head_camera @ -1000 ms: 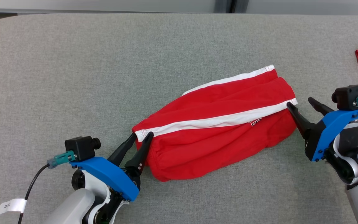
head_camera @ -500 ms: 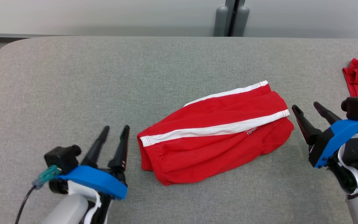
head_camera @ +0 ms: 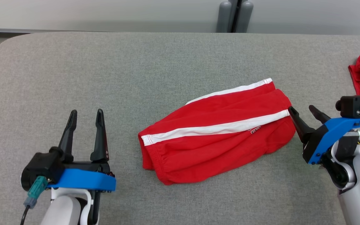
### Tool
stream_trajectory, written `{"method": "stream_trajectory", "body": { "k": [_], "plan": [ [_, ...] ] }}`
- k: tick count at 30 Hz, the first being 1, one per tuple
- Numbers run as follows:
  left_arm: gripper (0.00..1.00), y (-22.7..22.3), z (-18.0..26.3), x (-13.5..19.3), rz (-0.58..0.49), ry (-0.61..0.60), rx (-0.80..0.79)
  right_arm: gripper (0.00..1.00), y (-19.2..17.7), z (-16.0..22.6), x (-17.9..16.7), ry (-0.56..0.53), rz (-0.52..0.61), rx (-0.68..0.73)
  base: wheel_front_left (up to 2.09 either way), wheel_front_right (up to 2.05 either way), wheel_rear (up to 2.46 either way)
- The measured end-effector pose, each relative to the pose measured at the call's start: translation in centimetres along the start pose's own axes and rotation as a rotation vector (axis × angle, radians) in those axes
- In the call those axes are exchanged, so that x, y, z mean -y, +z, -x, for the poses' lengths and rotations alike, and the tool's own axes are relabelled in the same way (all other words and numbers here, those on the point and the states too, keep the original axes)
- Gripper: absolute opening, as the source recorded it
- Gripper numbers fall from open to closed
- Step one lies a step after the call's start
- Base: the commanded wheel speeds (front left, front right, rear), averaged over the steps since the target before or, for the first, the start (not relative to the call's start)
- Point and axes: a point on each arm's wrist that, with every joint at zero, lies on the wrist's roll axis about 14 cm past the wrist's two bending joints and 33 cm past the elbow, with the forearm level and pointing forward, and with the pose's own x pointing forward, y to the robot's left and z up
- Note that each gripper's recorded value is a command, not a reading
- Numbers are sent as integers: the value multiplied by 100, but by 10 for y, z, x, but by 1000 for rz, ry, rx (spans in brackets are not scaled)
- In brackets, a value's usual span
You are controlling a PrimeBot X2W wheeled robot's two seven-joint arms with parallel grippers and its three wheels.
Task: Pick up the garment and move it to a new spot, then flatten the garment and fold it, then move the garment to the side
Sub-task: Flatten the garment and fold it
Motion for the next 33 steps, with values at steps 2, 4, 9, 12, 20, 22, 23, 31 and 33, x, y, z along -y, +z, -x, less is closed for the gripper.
{"method": "stream_trajectory", "body": {
  "k": [2, 4, 9, 12, 20, 22, 23, 31, 33],
  "plan": [
    [100, -8, 4, -3, -2, 8, -18, 100, -3, -5, -1, -2, -12, -15, 0, 0, 0],
    [100, -13, 8, -7, 2, 18, -32, 100, -4, -11, 1, -11, -29, -23, 0, 0, 0],
    [100, -19, 13, -14, -6, 38, -44, 100, -9, -30, -6, -7, -82, -45, 0, 0, 0],
    [100, -21, 16, -19, -15, 49, -52, 100, -15, -39, 1, -33, -91, -72, 0, 0, 0],
    [100, -23, 23, -29, -26, 80, -60, 100, -45, -57, -5, -45, -102, -188, 0, 0, 0],
    [100, -23, 24, -29, -23, 83, -60, 100, -47, -59, -7, -44, -95, -207, 0, 0, 0],
    [100, -23, 24, -30, -23, 85, -61, 100, -48, -59, -8, -43, -94, -211, 0, 0, 0],
    [100, -23, 26, -29, -29, 84, -61, 0, -55, -59, -10, -45, -97, -243, 0, 0, 0],
    [100, -23, 25, -27, -29, 78, -63, 0, -55, -59, -10, -44, -98, -237, 0, 0, 0]
  ]
}}
